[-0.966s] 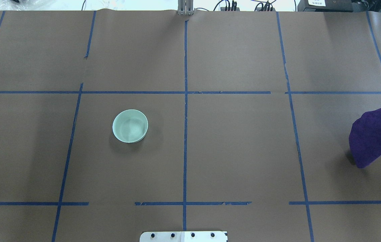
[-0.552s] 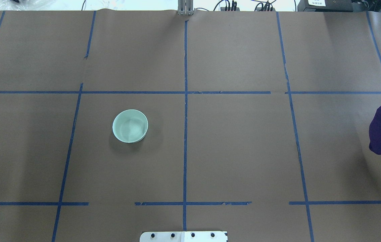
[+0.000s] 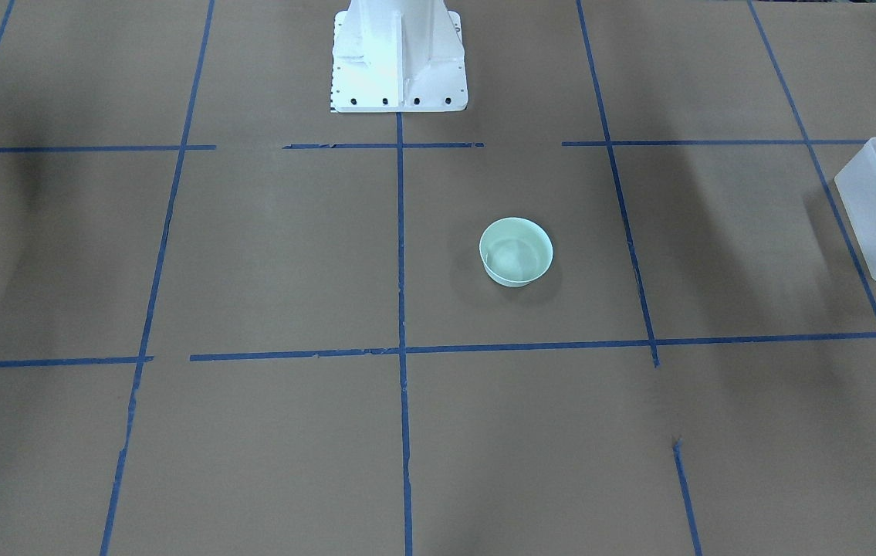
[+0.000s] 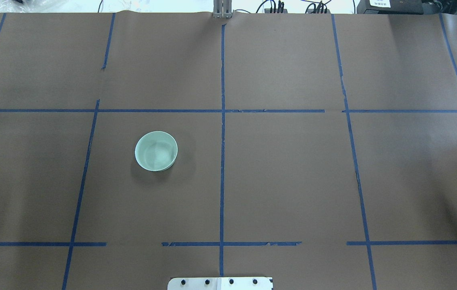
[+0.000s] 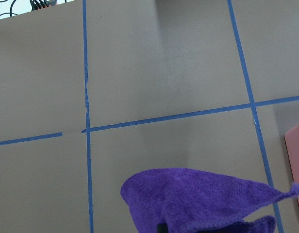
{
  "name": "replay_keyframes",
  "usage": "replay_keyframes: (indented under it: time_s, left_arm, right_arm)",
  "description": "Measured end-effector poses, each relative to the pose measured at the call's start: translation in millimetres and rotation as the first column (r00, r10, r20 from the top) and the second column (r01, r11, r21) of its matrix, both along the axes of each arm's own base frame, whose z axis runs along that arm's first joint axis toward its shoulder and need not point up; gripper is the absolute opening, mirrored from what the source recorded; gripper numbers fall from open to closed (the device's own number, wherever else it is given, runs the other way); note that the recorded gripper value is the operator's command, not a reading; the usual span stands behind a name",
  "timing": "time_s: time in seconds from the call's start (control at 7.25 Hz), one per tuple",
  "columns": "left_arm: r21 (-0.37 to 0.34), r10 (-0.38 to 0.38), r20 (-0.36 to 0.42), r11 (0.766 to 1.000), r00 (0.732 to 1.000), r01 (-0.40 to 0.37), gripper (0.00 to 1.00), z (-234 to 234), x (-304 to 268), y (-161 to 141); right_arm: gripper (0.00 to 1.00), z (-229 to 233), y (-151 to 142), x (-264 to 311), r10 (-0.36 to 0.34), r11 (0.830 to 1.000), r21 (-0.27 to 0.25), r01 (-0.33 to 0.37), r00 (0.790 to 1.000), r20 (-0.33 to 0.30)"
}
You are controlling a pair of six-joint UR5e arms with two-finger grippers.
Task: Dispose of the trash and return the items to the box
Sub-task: 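Carry the cloth to the pink bin while the left carries the cup to the box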
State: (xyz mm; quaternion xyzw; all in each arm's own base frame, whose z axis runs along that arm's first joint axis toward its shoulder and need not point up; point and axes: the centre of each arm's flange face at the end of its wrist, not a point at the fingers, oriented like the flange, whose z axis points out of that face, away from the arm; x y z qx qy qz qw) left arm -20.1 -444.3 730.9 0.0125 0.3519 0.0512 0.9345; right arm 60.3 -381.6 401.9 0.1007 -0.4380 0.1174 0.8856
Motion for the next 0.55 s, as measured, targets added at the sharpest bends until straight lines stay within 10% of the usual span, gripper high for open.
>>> replay_keyframes:
  time_s: [0.41,0.55]
  left_arm:
    - [0.006,0.013,-0.002,1.0,1.0,-0.013,0.0,28,4,11]
    - [0.003,0.015,-0.002,1.0,1.0,-0.015,0.43,32,5,13]
  right_arm:
    - [0.0,4,4,28,0.018,0.998,0.053,-0.015,0.999,-0.047]
    - [0.0,5,5,36,0.02,0.997,0.074,-0.014,0.997,-0.07]
